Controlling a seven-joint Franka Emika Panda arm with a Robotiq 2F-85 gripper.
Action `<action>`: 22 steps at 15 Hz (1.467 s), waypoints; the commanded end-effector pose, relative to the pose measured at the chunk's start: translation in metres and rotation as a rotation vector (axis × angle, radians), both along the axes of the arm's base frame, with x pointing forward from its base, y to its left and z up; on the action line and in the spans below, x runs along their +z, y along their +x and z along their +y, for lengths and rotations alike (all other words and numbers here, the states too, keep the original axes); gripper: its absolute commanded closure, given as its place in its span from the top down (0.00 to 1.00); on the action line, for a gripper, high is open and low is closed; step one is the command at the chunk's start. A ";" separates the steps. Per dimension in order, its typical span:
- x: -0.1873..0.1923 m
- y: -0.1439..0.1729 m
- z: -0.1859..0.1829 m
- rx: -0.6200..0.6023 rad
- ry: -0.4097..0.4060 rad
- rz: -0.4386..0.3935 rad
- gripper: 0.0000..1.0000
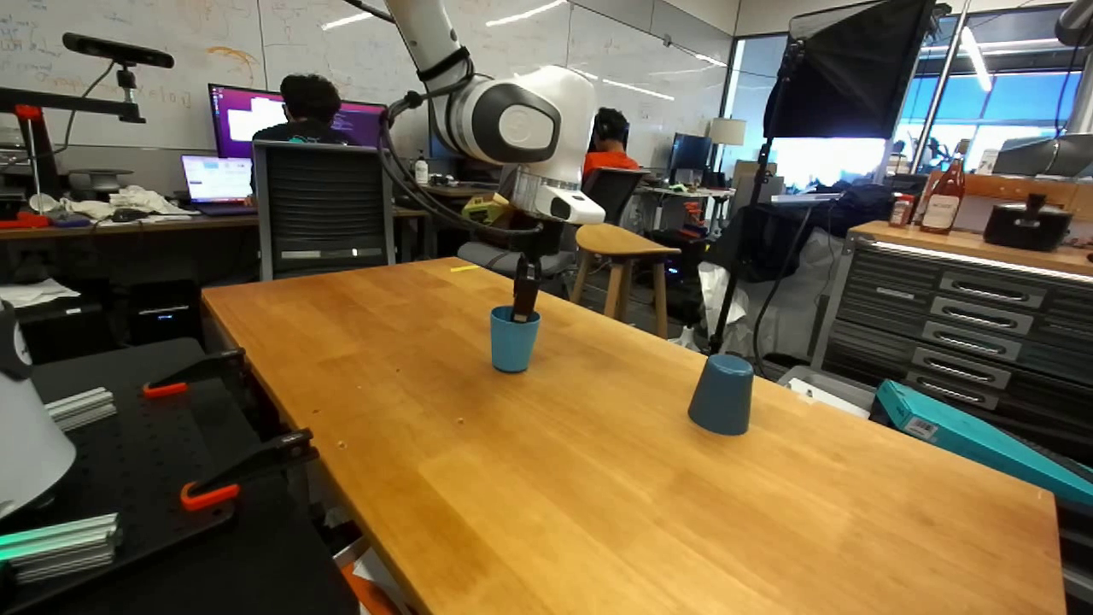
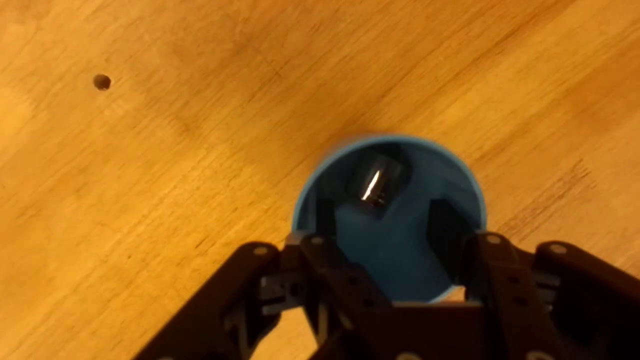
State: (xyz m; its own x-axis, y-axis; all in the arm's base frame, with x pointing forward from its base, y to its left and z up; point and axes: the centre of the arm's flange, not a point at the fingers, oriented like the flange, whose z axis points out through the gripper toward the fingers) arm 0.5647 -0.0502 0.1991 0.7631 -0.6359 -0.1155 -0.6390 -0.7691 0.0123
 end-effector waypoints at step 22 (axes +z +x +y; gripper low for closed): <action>0.188 -0.011 -0.013 0.441 -0.187 0.007 1.00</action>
